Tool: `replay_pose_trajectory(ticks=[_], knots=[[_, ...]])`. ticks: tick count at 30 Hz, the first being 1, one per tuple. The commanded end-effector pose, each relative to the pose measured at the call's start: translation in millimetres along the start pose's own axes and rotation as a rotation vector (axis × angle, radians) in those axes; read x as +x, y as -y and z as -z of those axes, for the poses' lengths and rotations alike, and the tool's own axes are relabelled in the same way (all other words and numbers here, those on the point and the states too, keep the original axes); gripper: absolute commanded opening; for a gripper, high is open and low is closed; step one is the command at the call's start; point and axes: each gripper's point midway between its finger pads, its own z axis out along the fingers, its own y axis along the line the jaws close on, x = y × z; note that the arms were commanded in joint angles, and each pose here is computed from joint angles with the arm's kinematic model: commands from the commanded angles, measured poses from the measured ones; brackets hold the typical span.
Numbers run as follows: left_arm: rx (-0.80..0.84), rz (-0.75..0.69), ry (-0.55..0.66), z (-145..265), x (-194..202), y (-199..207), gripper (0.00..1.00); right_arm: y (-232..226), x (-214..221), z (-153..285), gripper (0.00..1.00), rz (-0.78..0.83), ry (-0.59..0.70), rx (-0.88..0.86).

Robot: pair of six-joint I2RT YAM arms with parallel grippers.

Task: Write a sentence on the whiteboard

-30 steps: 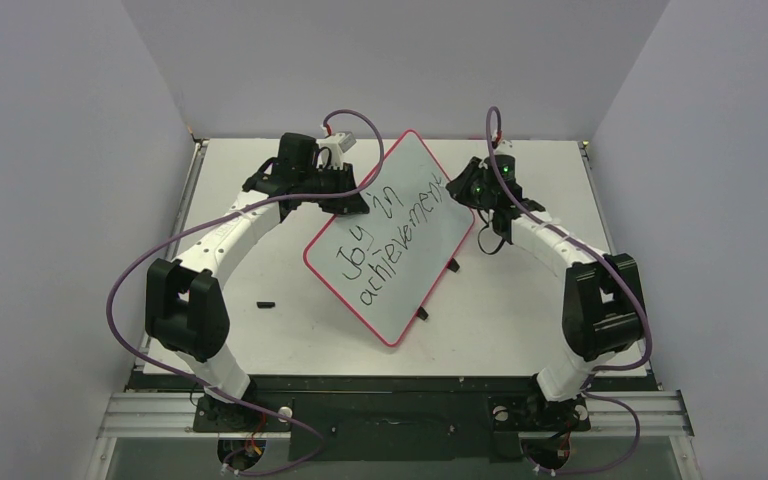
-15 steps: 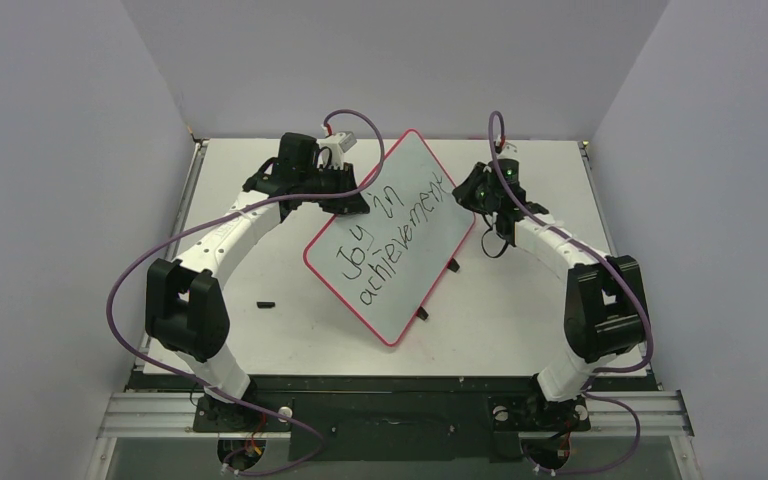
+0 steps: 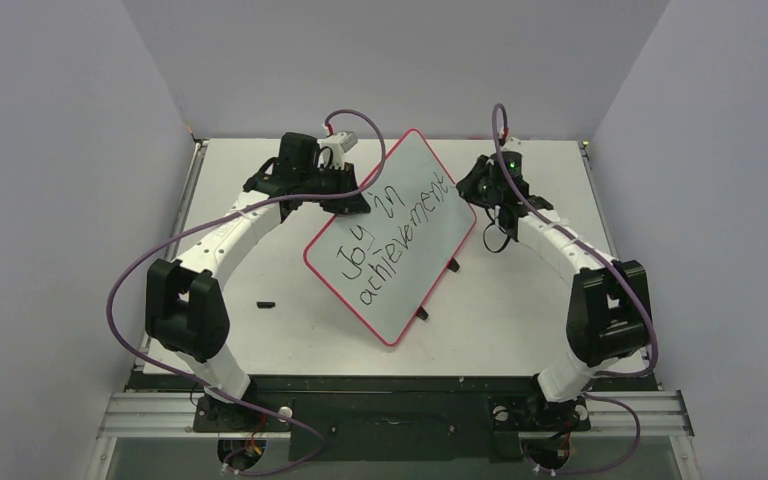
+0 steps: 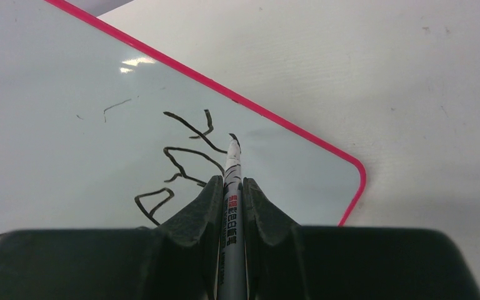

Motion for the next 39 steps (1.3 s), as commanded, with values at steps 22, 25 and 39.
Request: replay_pose_trajectory(ticks=[22, 25, 39], knots=[[0.008, -0.045, -0.176, -22, 63, -2, 0.0, -33, -27, 129, 0.0, 0.038, 0.21, -0.099], [0.005, -0.04, -0.183, -24, 68, -5, 0.0, -30, -23, 132, 0.0, 0.042, 0.208, -0.097], [-0.033, -0.07, -0.186, -31, 70, -24, 0.16, -20, -2, 137, 0.0, 0.054, 0.174, -0.096]])
